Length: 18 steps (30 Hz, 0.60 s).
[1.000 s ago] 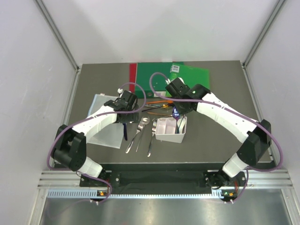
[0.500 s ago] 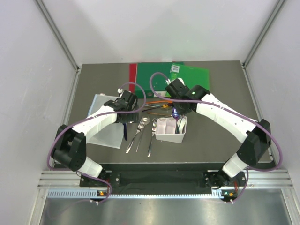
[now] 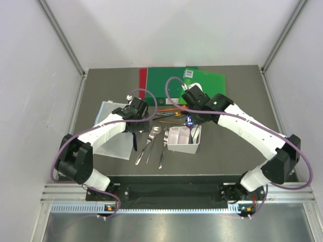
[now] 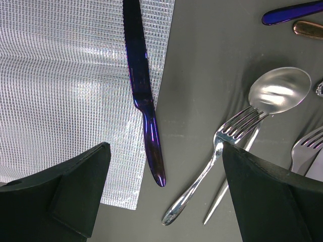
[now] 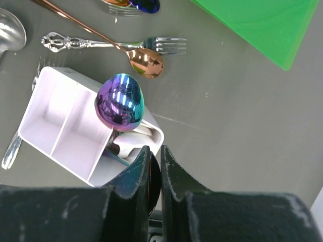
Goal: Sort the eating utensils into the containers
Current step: Place the spoon in the storage box.
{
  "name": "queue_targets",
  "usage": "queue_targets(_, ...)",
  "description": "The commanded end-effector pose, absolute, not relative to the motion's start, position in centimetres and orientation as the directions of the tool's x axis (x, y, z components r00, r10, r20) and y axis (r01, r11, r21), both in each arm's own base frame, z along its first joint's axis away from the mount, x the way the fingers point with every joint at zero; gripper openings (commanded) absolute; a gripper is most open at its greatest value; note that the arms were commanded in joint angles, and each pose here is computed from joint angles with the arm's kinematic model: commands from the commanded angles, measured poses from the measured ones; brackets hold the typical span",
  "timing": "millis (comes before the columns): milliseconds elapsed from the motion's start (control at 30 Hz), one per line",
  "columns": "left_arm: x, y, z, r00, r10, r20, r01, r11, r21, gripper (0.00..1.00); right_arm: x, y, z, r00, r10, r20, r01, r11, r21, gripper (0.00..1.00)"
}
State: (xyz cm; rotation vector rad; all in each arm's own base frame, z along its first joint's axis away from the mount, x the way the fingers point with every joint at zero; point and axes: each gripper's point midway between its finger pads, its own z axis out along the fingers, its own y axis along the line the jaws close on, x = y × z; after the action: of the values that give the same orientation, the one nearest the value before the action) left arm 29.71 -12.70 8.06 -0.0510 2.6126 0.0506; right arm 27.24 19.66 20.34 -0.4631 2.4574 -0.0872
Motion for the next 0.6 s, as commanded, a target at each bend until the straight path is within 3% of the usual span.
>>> queue_targets(0,30.3,-13.0,8.6,-0.851,-0.038,-0.523,-0.055,0.998,0.017,0.96,26.0,19.9,20.7,-0.735,-0.353,-0.578,-0.328,0.932,-0.152,0.0)
queue_targets(167,30.3,-13.0,8.5,-0.851,-0.036,-0.524,-0.055,0.998,0.022,0.96,25.5,20.4,19.2,-0.757,-0.383,-0.528,-0.35,0.922,-0.167,0.01)
queue_targets(267,30.2,-12.9,8.5,-0.852,-0.036,-0.522,-0.057,0.998,0.023,0.96,25.5,20.9,18.6,-0.763,-0.383,-0.521,-0.356,0.921,-0.156,0.09)
queue_targets(333,30.3,-12.9,8.5,-0.852,-0.037,-0.523,-0.057,0.998,0.023,0.96,25.3,21.3,18.4,-0.765,-0.384,-0.518,-0.365,0.92,-0.142,0.24)
queue_targets(567,30.3,-13.0,8.4,-0.853,-0.033,-0.52,-0.054,0.998,0.025,0.96,25.5,21.3,18.3,-0.759,-0.373,-0.533,-0.356,0.924,-0.139,0.31)
